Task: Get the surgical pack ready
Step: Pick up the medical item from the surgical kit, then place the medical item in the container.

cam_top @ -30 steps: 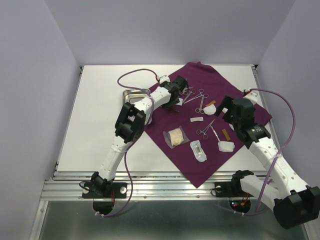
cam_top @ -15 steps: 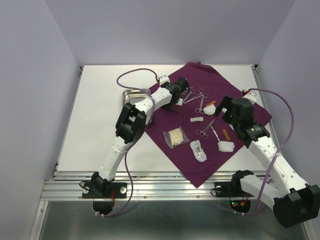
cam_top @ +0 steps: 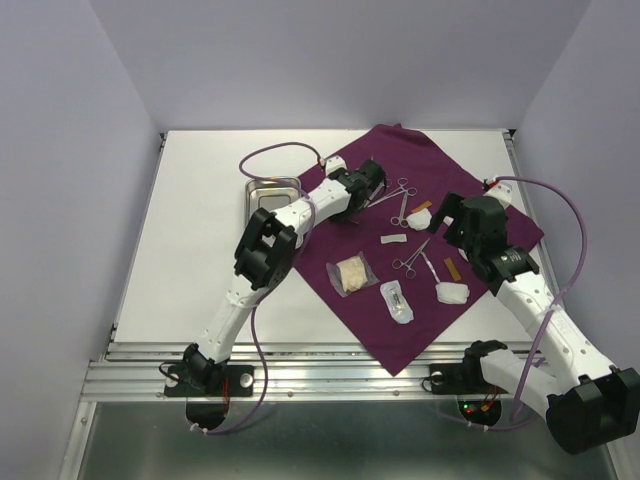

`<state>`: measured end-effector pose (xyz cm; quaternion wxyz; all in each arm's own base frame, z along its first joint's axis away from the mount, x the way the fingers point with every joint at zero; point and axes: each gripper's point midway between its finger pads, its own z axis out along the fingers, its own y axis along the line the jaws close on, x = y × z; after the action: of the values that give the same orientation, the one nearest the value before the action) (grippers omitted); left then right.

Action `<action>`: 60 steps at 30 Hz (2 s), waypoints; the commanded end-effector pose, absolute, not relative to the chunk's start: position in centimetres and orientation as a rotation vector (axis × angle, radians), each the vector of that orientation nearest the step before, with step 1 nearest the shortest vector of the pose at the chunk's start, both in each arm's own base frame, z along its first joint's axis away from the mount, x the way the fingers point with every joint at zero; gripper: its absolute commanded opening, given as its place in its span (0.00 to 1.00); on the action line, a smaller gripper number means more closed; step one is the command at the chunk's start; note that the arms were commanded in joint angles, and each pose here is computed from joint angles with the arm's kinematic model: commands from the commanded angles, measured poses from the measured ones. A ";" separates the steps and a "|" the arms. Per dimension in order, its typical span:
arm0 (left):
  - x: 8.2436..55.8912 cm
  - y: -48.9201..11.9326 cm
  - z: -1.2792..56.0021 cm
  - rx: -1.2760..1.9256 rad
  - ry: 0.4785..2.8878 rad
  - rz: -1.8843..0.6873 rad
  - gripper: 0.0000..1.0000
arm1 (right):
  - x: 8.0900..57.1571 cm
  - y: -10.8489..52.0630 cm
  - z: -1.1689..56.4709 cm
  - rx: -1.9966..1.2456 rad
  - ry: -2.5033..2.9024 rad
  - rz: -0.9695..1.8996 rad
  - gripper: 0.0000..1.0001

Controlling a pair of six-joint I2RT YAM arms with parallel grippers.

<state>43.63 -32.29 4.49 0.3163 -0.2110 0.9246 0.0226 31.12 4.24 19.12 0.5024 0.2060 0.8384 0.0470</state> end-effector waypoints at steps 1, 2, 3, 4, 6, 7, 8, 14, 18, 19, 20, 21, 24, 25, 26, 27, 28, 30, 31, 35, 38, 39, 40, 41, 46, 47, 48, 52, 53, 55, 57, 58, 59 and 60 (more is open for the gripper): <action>43.8 -31.9 4.8 -0.592 2.410 0.081 0.58 | 31.2 4.1 19.5 0.483 2.005 0.109 1.00; 43.9 -31.9 4.7 -0.594 2.411 0.080 0.58 | 31.2 4.1 19.4 0.484 2.004 0.108 1.00; 43.8 -31.9 4.6 -0.592 2.413 0.083 0.57 | 31.1 4.1 19.6 0.483 2.001 0.111 1.00; 43.9 -31.9 4.4 -0.595 2.414 0.086 0.56 | 31.1 4.0 19.6 0.486 2.001 0.108 1.00; 43.9 -31.9 4.4 -0.597 2.411 0.085 0.54 | 31.0 4.0 19.5 0.482 2.003 0.107 1.00; 43.9 -31.8 4.1 -0.598 2.415 0.089 0.53 | 31.0 4.0 19.5 0.484 2.004 0.106 1.00; 44.1 -31.7 4.0 -0.603 2.417 0.091 0.53 | 31.0 4.1 19.5 0.485 2.004 0.108 1.00; 44.0 -31.2 3.4 -0.613 2.427 0.108 0.42 | 30.9 4.0 19.6 0.486 2.001 0.108 1.00; 44.0 -31.1 3.8 -0.614 2.424 0.104 0.27 | 30.9 4.0 19.6 0.488 2.000 0.109 1.00; 44.0 -31.1 4.2 -0.612 2.418 0.098 0.22 | 30.9 4.0 19.7 0.490 1.998 0.110 1.00; 44.0 -31.1 4.5 -0.612 2.416 0.094 0.19 | 30.9 4.0 19.7 0.490 1.999 0.109 1.00; 43.9 -31.0 4.8 -0.610 2.415 0.094 0.19 | 30.9 4.0 19.7 0.488 1.999 0.110 1.00; 43.6 -30.5 5.9 -0.605 2.399 0.087 0.13 | 31.0 4.0 20.0 0.490 1.991 0.113 1.00; 43.9 -30.6 7.3 -0.601 2.375 0.052 0.08 | 31.0 4.0 20.1 0.491 1.990 0.116 1.00; 43.8 -30.5 7.7 -0.592 2.369 0.043 0.06 | 31.0 4.1 20.4 0.492 1.983 0.123 1.00; 43.5 -30.2 7.6 -0.576 2.376 0.053 0.02 | 31.0 4.1 20.7 0.490 1.977 0.129 1.00; 43.7 -30.3 8.7 -0.571 2.357 0.029 0.02 | 31.1 4.1 20.8 0.490 1.974 0.131 1.00; 43.6 -29.9 9.4 -0.532 2.352 0.044 0.02 | 31.1 4.2 20.9 0.489 1.972 0.135 1.00; 43.6 -29.7 10.1 -0.522 2.346 0.044 0.02 | 31.2 4.2 20.8 0.488 1.976 0.131 1.00; 43.3 -29.0 11.1 -0.452 2.340 0.068 0.02 | 31.2 4.4 20.5 0.488 1.985 0.137 1.00; 43.3 -28.7 12.1 -0.416 2.328 0.066 0.00 | 31.3 4.5 20.2 0.489 1.995 0.143 1.00; 43.2 -28.3 12.0 -0.389 2.334 0.085 0.00 | 31.3 4.6 20.1 0.488 1.996 0.147 1.00; 43.3 -28.0 12.4 -0.397 2.326 0.083 0.00 | 31.3 4.6 20.1 0.489 1.997 0.150 1.00; 43.4 -27.6 13.1 -0.383 2.313 0.087 0.00 | 31.4 4.7 20.2 0.488 1.994 0.153 1.00; 43.9 -24.1 15.9 -0.142 2.243 0.147 0.00 | 31.3 4.6 20.6 0.491 1.984 0.153 1.00; 43.8 -23.6 16.0 -0.117 2.245 0.158 0.00 | 31.3 4.6 20.6 0.492 1.982 0.152 1.00; 43.4 -22.8 15.2 -0.082 2.264 0.183 0.00 | 31.3 4.6 20.6 0.490 1.983 0.152 1.00; 42.7 -19.9 14.6 -0.021 2.303 0.241 0.00 | 31.5 4.8 20.4 0.485 1.990 0.158 1.00; 42.7 -19.5 14.5 -0.026 2.306 0.243 0.00 | 31.6 4.9 20.3 0.483 1.994 0.161 1.00; 42.5 -18.7 13.6 0.002 2.336 0.204 0.00 | 31.7 5.0 20.3 0.483 1.995 0.169 1.00; 42.1 -18.9 12.7 0.031 2.372 0.150 0.00 | 31.8 5.1 20.3 0.482 1.994 0.174 1.00; 41.9 -18.4 12.1 0.029 2.388 0.153 0.00 | 31.8 5.2 20.2 0.479 1.997 0.176 1.00; 42.0 -18.6 11.7 0.032 2.398 0.134 0.00 | 31.9 5.2 20.3 0.478 1.994 0.176 1.00; 41.8 -18.7 11.2 0.038 2.408 0.129 0.00 | 32.0 5.2 20.3 0.475 1.995 0.177 1.00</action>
<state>41.85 -17.64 10.04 0.3448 -0.0116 0.9345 0.0873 31.17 4.76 18.90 0.4968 0.1996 0.8426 0.0577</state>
